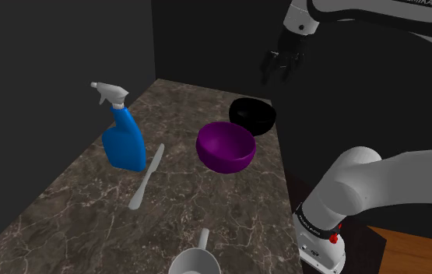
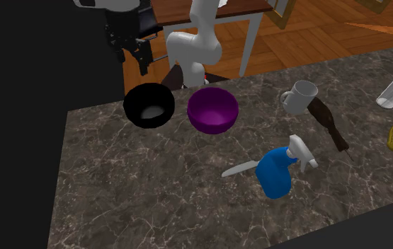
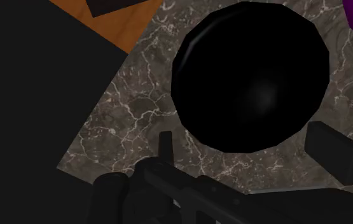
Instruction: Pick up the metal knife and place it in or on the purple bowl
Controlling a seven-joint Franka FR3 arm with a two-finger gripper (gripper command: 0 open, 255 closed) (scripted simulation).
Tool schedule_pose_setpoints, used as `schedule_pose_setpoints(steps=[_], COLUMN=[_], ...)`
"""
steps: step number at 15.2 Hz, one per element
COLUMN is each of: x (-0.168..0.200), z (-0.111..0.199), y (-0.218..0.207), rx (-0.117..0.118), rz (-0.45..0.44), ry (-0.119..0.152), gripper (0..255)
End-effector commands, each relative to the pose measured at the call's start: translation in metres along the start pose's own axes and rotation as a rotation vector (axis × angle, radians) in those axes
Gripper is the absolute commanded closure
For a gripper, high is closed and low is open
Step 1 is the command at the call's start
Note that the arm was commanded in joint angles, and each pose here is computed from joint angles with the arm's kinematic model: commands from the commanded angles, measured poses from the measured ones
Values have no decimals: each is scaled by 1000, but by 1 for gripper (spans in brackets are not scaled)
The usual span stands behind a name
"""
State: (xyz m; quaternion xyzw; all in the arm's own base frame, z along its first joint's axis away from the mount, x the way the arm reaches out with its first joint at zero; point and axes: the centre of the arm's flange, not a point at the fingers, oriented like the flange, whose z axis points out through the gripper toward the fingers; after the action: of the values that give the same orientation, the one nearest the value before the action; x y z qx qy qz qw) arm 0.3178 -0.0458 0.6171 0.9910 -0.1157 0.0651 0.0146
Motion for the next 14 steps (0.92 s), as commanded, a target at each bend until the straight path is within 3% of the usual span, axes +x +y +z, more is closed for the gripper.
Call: schedule_pose_setpoints(steps=[1, 14], x=[0, -51], z=[0, 48], y=[0, -155], rx=[0, -19], rz=[0, 231], ry=[0, -49], gripper=[0, 0])
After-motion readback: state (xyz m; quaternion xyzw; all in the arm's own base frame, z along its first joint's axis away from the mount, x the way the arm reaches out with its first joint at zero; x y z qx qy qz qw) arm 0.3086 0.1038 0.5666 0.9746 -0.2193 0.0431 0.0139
